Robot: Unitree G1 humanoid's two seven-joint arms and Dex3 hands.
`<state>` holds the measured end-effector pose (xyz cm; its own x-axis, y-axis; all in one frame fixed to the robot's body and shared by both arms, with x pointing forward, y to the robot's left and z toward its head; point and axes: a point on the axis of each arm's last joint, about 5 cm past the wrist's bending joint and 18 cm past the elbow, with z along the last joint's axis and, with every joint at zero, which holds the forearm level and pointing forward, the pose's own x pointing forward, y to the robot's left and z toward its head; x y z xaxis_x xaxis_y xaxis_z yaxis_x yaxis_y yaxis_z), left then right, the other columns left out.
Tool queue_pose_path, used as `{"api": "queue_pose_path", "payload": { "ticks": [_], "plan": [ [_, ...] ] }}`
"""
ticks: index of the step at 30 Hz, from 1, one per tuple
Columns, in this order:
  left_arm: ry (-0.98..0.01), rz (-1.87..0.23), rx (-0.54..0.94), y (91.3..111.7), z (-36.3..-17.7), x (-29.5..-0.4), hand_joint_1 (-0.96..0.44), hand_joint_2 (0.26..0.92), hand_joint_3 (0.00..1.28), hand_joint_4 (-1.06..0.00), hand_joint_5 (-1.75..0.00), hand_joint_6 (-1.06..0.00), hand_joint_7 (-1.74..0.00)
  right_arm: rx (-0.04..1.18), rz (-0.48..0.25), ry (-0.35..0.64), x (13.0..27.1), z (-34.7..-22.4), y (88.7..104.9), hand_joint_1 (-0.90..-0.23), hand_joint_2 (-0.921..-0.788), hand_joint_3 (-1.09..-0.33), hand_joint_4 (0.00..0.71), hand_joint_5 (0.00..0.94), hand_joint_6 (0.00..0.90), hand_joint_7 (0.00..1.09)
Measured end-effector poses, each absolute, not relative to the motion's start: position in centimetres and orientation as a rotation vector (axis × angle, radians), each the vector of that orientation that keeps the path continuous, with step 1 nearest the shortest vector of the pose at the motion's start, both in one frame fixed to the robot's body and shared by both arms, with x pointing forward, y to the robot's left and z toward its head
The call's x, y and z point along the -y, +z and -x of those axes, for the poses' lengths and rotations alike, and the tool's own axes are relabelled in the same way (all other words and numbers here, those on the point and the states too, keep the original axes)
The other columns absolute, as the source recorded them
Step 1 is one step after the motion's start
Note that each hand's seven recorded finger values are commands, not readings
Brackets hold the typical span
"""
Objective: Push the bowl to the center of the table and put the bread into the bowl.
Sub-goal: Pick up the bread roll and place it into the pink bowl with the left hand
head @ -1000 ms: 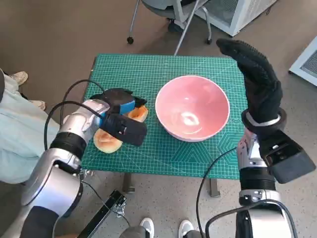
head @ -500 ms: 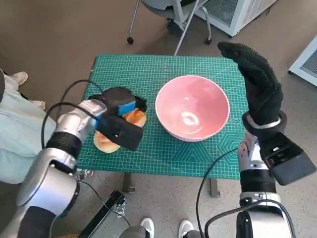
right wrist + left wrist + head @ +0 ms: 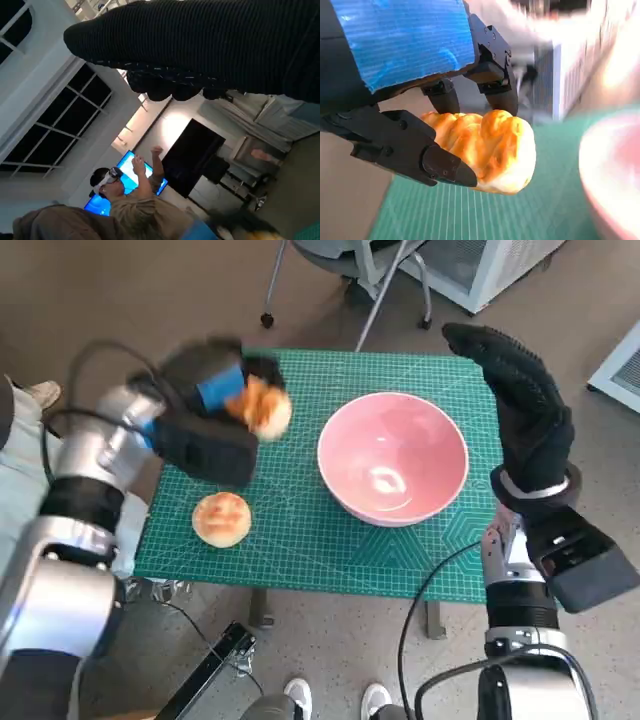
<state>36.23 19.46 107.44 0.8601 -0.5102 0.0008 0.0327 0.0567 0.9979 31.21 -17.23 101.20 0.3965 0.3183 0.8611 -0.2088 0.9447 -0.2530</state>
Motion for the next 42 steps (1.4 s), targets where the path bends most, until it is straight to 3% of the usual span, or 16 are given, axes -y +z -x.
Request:
{"api": "queue_pose_path", "payload": {
  "ticks": [8,14,18,25,29,32,34,35,36,38,42],
  "plan": [
    [-0.385,-1.35,0.781,111.6,-35.3,-17.1,0.0,0.92,0.04,-0.61,-1.21,-0.76,-1.06,1.113,0.098,0.33,17.4,-31.2,101.2,-0.527,-0.921,-0.663,0.348,0.002,0.055,0.79],
    [-0.385,-1.312,0.922,113.3,-34.8,-15.4,0.0,0.92,0.04,-0.62,-1.21,-0.77,-1.04,1.112,0.097,0.332,17.4,-31.2,101.2,-0.528,-0.921,-0.663,0.348,0.002,0.056,0.78],
    [-0.416,-1.301,0.923,112.9,-34.9,-14.7,0.0,0.92,0.06,-0.59,-1.28,-0.74,-1.04,1.11,0.096,0.326,17.5,-31.2,101.1,-0.529,-0.921,-0.662,0.35,0.003,0.056,0.78],
    [-0.598,-1.303,0.916,110.1,-35.3,-11.0,0.0,0.92,0.1,-0.54,-1.36,-0.69,-1.05,1.112,0.089,0.326,17.6,-31.2,101.1,-0.525,-0.921,-0.664,0.351,0.003,0.056,0.78],
    [-0.649,-1.308,0.915,109.1,-35.3,-9.9,0.0,0.92,0.11,-0.54,-1.38,-0.69,-1.04,1.114,0.084,0.33,17.4,-31.2,101.1,-0.525,-0.921,-0.665,0.351,0.003,0.055,0.78],
    [-0.655,-1.317,0.905,108.5,-35.4,-9.5,0.0,0.92,0.12,-0.56,-1.31,-0.65,-1.14,1.112,0.085,0.327,17.5,-31.1,101.0,-0.526,-0.921,-0.665,0.351,0.002,0.05,0.78],
    [-0.662,-1.323,0.877,108.0,-35.5,-9.2,0.0,0.921,0.19,-0.49,-1.34,-0.55,-1.28,1.109,0.087,0.325,17.6,-31.0,100.9,-0.529,-0.921,-0.664,0.35,0.002,0.05,0.77],
    [-0.671,-1.326,0.853,107.7,-35.5,-8.9,-0.04,0.909,0.19,-0.39,-1.09,-0.42,-1.13,1.106,0.088,0.324,17.6,-31.0,100.8,-0.532,-0.921,-0.662,0.35,0.002,0.05,0.77],
    [-0.683,-1.331,0.826,107.4,-35.6,-8.8,-0.06,0.91,0.18,-0.37,-0.97,-0.38,-1.05,1.105,0.088,0.323,17.7,-31.0,100.7,-0.533,-0.921,-0.662,0.35,0.002,0.05,0.77],
    [-0.721,-1.346,0.756,106.9,-35.7,-8.5,-0.09,0.904,0.11,-0.25,-0.48,-0.2,-0.77,1.102,0.088,0.323,17.7,-30.9,100.6,-0.535,-0.921,-0.66,0.35,0.002,0.051,0.77],
    [-0.794,-1.371,0.608,106.3,-35.9,-8.2,-0.12,0.88,0.04,-0.15,-0.16,-0.08,-0.6,1.101,0.088,0.321,17.7,-30.9,100.6,-0.541,-0.921,-0.656,0.35,0.002,0.052,0.77]
  ]
}}
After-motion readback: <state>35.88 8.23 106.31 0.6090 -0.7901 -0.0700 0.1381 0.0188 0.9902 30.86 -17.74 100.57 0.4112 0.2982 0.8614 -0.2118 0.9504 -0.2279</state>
